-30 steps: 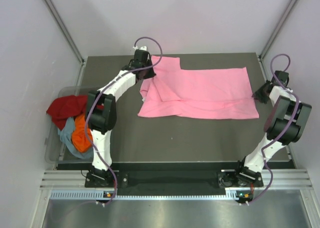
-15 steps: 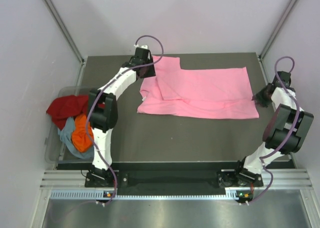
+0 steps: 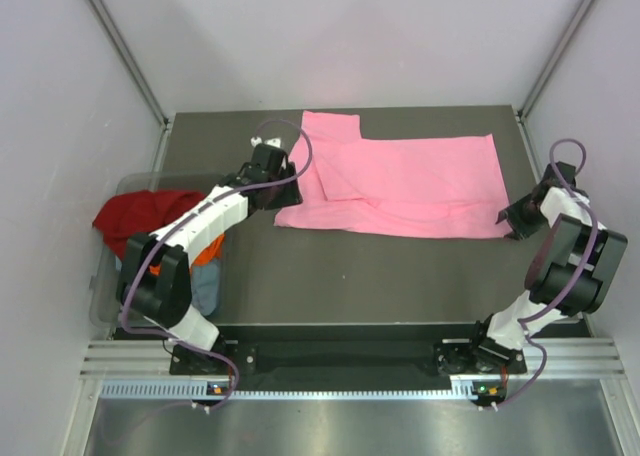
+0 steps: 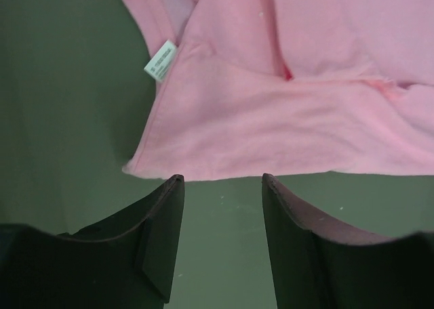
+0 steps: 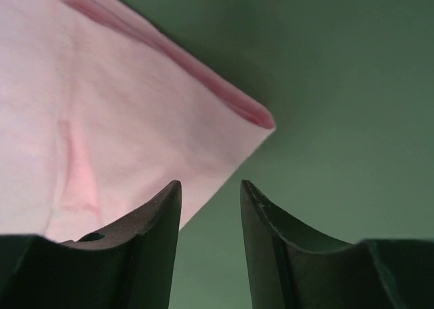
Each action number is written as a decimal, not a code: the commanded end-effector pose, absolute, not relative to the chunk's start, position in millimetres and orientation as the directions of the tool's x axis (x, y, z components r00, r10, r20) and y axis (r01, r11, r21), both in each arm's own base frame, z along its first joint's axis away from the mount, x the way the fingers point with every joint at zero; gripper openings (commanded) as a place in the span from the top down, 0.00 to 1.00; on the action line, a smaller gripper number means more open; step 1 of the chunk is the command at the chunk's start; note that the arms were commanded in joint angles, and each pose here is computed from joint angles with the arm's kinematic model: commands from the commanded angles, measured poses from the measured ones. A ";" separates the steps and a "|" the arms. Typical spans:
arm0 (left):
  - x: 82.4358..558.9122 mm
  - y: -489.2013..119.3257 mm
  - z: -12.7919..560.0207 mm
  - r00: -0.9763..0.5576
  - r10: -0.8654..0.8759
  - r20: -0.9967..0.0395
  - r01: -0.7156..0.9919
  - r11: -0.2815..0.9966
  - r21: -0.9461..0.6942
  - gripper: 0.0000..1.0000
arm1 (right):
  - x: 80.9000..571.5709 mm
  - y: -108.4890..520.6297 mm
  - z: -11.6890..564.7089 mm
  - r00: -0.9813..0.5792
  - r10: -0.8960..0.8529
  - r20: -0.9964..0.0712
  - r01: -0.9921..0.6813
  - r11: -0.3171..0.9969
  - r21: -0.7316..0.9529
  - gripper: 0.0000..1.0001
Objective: Fold and stack the t-shirts
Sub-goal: Fold the tshirt
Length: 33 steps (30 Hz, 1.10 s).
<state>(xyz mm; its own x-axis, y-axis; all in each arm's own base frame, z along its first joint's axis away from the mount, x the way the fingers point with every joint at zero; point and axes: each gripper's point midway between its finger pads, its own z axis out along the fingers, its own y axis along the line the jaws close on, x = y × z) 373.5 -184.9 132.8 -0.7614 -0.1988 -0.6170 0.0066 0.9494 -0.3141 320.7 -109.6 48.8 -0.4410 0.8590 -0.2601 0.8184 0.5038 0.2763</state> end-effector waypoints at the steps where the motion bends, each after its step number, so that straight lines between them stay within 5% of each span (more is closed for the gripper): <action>1: 377.3 -187.4 123.1 -0.754 -0.260 -0.604 -0.034 0.933 -0.359 0.46 | 314.5 -124.2 51.9 -0.391 0.872 -0.295 0.845 0.468 0.261 0.59; 16: 378.8 -186.6 49.6 -0.806 -0.269 -0.527 -0.111 0.944 -0.312 0.49 | 313.5 -136.6 14.2 -0.361 0.874 -0.326 0.867 0.443 0.227 0.65; 21: 372.1 -156.8 33.4 -0.815 -0.248 -0.524 -0.193 0.968 -0.159 0.60 | 308.4 -145.9 18.0 -0.400 0.842 -0.362 0.860 0.481 0.170 1.00; 26: 355.8 -126.1 29.6 -0.829 -0.218 -0.514 -0.249 0.969 -0.010 0.65 | 302.8 -153.1 34.8 -0.433 0.807 -0.402 0.845 0.518 0.130 1.00; 33: 324.7 -123.6 38.6 -0.826 -0.240 -0.510 -0.251 0.967 -0.049 0.65 | 299.6 -146.6 34.0 -0.451 0.800 -0.397 0.830 0.539 0.142 1.00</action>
<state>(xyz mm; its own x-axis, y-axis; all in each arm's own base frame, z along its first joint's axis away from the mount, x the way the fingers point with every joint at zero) 346.8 -140.1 28.8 -0.8220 -0.2438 -0.5146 -0.2250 0.9692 -0.0998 301.9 -135.8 20.7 -0.4467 0.8274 -0.3405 0.8356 0.5218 0.1717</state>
